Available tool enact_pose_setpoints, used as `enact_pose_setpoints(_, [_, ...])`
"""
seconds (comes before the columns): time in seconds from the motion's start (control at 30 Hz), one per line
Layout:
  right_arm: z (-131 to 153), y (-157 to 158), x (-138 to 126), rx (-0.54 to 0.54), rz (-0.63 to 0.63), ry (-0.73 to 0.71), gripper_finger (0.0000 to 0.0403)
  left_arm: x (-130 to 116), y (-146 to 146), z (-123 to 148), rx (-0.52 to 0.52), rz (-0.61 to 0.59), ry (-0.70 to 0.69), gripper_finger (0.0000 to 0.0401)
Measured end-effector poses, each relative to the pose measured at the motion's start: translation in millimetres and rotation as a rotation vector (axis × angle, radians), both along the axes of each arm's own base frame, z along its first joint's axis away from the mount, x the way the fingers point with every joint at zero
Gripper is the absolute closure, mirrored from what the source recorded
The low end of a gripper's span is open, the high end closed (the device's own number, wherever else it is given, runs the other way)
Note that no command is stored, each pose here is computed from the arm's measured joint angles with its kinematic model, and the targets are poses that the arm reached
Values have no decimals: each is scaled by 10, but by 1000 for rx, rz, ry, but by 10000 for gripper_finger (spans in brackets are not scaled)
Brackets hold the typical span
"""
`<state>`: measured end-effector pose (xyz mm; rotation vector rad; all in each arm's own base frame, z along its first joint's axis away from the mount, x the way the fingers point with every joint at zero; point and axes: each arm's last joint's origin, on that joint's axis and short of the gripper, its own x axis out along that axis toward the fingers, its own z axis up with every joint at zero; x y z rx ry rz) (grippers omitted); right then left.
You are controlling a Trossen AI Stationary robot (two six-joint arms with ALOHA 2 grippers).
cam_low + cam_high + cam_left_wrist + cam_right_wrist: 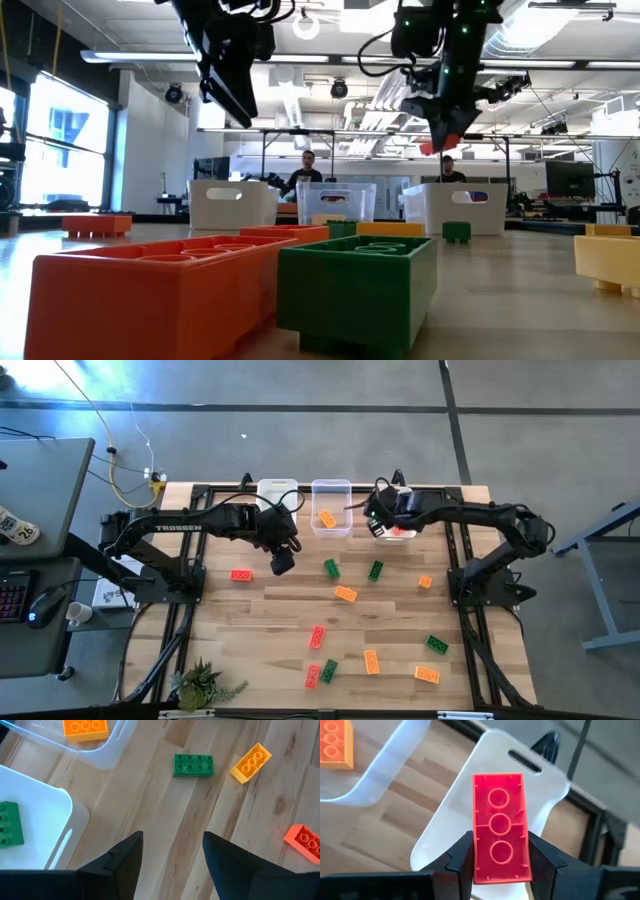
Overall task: Sort & place blocks by color
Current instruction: Put the orange game piece into the right white bin
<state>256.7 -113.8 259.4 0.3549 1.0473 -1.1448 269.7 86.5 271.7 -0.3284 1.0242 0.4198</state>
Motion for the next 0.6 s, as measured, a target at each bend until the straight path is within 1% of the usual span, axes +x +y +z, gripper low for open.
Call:
enact_pose_setpoints(0.17, [-18,-173,-87,116,-45,-41,282,0,0,0,0,0,0,206])
enact_pose_setpoints(0.27, [-25,-249,-129,170,-43,-54,281,0,0,0,0,0,0,206])
enact_pose_setpoints(0.4, [-23,-297,-157,147,9,-2,274,-1,0,-1,0,0,1,206])
enact_pose_setpoints(0.6, [-21,-298,-158,129,43,30,233,-24,-8,-14,-9,0,28,206])
